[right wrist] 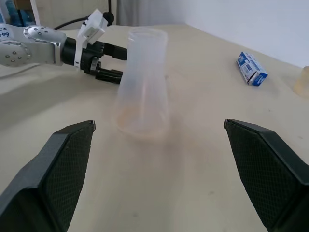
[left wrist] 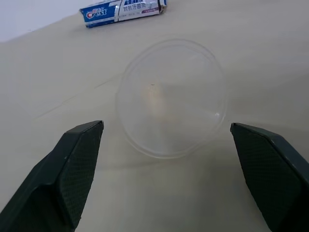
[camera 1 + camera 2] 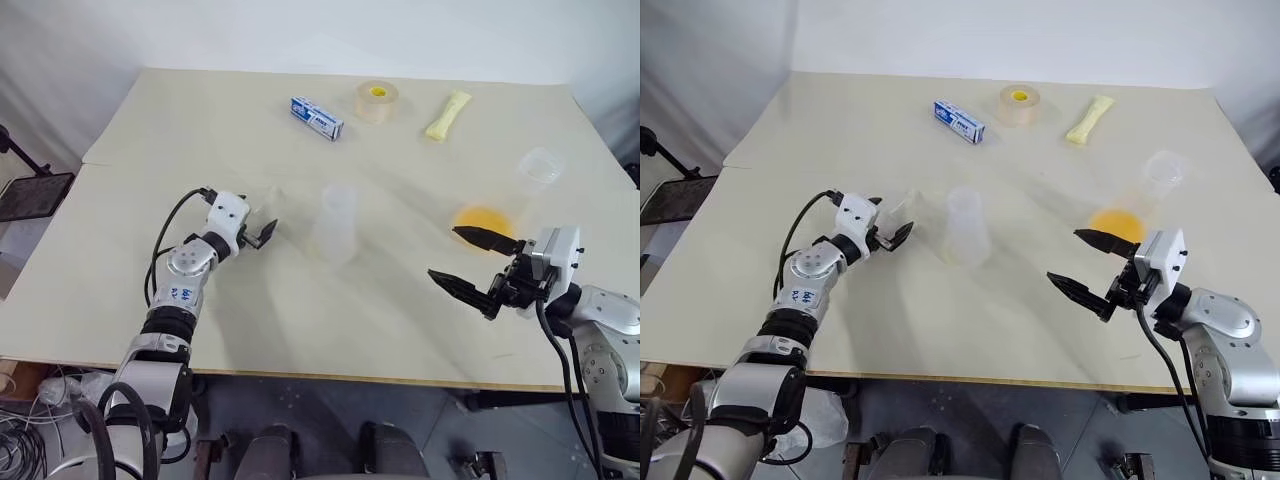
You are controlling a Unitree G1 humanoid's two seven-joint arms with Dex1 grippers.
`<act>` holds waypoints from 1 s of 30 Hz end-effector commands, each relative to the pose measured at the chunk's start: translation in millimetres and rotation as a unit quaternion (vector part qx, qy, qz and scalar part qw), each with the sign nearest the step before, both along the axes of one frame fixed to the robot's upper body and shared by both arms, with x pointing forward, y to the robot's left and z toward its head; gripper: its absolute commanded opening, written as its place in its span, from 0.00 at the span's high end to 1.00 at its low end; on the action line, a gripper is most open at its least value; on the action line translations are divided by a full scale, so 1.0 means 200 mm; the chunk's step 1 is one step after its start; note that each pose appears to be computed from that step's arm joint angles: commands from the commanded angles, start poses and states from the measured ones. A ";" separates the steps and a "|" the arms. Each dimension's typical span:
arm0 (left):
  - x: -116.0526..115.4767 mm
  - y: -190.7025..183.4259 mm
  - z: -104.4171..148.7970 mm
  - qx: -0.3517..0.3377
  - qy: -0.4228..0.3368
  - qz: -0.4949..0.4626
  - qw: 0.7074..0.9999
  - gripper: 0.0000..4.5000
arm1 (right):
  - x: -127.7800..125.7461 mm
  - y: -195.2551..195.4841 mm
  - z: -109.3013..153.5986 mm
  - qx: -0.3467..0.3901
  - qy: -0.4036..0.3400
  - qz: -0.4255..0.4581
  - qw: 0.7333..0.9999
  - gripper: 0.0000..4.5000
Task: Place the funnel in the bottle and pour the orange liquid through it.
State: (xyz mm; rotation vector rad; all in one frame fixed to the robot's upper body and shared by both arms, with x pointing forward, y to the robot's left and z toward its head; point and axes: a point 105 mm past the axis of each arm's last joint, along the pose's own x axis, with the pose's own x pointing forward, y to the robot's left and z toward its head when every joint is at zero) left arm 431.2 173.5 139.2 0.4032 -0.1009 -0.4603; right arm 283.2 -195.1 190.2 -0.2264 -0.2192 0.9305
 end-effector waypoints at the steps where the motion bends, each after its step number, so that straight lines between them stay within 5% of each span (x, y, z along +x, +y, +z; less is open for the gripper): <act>1: -0.05 0.02 0.07 -0.003 -0.017 -0.015 1.000 0.00 | -0.02 -0.01 0.07 -0.005 -0.033 -0.003 0.999 0.00; 8: -0.21 -0.11 0.07 -0.019 0.014 -0.090 0.996 0.00 | -0.02 -0.01 0.07 -0.005 -0.032 0.001 0.999 0.00; 23: 0.02 -0.15 0.06 -0.015 0.005 -0.028 0.999 0.00 | -0.01 0.02 0.07 -0.003 -0.037 0.006 0.999 0.00; 30: 0.02 -0.13 0.08 -0.014 -0.003 -0.028 0.999 0.00 | -0.04 0.01 0.07 -0.004 -0.037 -0.004 0.999 0.00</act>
